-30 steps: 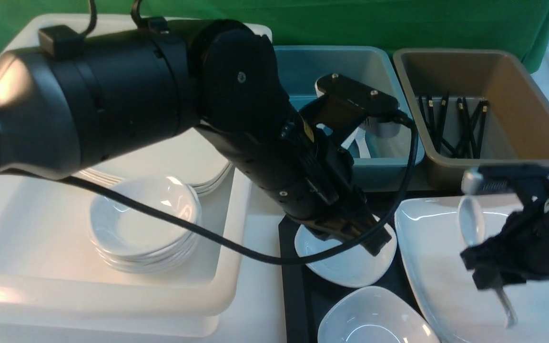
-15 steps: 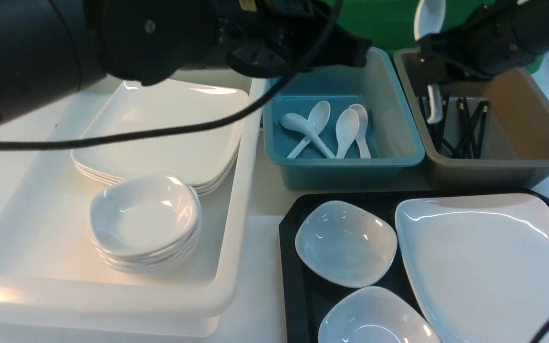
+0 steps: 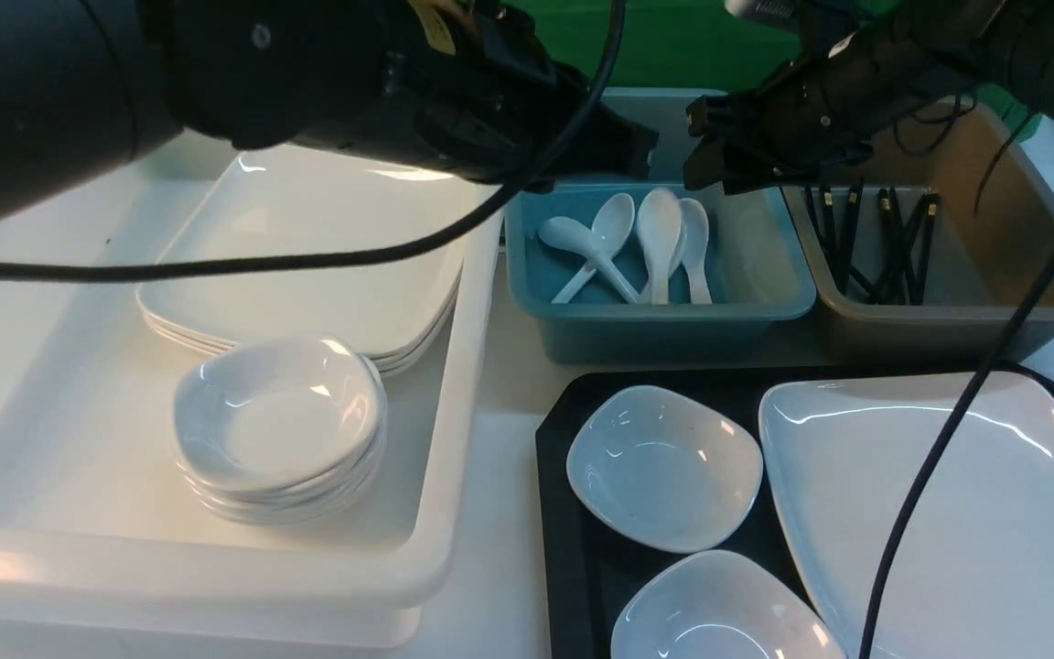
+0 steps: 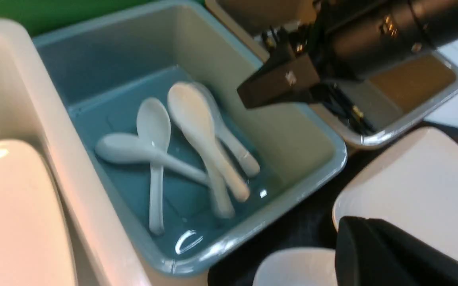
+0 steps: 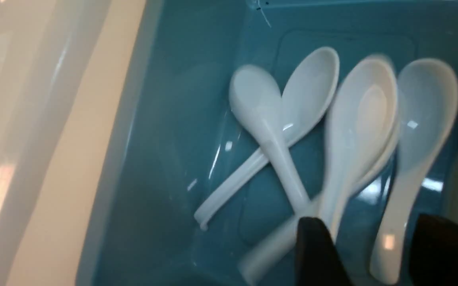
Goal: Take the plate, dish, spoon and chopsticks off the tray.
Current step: Use the right arm to put the soup spoon into the small storage box in the middle, then use the left arm to grab a small plate from the dinner plate
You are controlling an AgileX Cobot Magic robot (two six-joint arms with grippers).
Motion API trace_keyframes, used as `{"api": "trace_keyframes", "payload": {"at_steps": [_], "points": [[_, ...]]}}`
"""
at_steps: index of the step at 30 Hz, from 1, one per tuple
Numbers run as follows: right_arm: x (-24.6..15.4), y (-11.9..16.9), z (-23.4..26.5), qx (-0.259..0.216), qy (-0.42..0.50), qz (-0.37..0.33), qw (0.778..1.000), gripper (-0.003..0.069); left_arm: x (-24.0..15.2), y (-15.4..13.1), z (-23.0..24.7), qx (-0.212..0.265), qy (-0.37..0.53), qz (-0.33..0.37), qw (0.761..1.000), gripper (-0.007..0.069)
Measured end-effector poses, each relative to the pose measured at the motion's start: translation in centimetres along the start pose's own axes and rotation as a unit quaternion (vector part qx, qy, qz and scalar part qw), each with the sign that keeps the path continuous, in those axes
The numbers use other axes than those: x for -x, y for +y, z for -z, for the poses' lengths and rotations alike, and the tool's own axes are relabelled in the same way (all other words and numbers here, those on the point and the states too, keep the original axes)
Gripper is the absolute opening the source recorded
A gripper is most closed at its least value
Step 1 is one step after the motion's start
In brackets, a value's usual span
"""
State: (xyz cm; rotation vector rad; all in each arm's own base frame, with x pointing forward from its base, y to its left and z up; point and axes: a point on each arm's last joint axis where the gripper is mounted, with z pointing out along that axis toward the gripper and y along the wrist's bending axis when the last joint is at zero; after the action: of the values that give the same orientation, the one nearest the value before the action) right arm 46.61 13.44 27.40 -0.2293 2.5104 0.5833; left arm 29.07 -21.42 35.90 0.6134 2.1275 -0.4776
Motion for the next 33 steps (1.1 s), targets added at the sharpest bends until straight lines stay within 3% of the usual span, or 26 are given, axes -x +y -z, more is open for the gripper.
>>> {"api": "trace_keyframes", "payload": {"at_steps": [3,5,8,10,16,20,27,33], "points": [[-0.2,0.3,1.5,-0.004,0.024,0.014,1.0,0.0355,-0.8,-0.1,0.0,-0.007,0.046,0.003,0.999,0.0002],[-0.2,0.7,3.3,-0.011,0.041,0.035,0.998,0.0277,-1.5,-0.3,0.1,-0.019,0.082,-0.003,0.996,0.0002],[-0.4,2.0,8.5,-0.028,0.056,0.074,0.995,0.0089,-2.7,-0.9,0.4,-0.05,0.15,-0.009,0.987,0.0002],[-0.7,3.1,12.2,-0.038,0.051,0.098,0.993,0.0046,-3.4,-1.7,0.2,-0.066,0.19,-0.019,0.979,0.0002],[-4.3,6.4,22.9,-0.043,-0.008,0.144,0.989,0.0031,-5.1,-6.2,-1.8,-0.102,0.274,-0.094,0.952,0.0002],[-8.5,6.9,26.0,-0.048,-0.01,0.145,0.988,0.0031,-6.3,-8.1,-3.6,-0.119,0.313,-0.111,0.936,0.0002],[-18.0,5.9,27.2,-0.054,-0.007,0.134,0.99,0.0023,-9.3,-8.6,-7.9,-0.121,0.377,-0.103,0.913,0.0007],[-25.4,4.2,25.0,-0.049,0.023,0.128,0.99,0.0023,-10.7,-8.2,-10.1,-0.104,0.39,-0.115,0.908,0.01]]}}
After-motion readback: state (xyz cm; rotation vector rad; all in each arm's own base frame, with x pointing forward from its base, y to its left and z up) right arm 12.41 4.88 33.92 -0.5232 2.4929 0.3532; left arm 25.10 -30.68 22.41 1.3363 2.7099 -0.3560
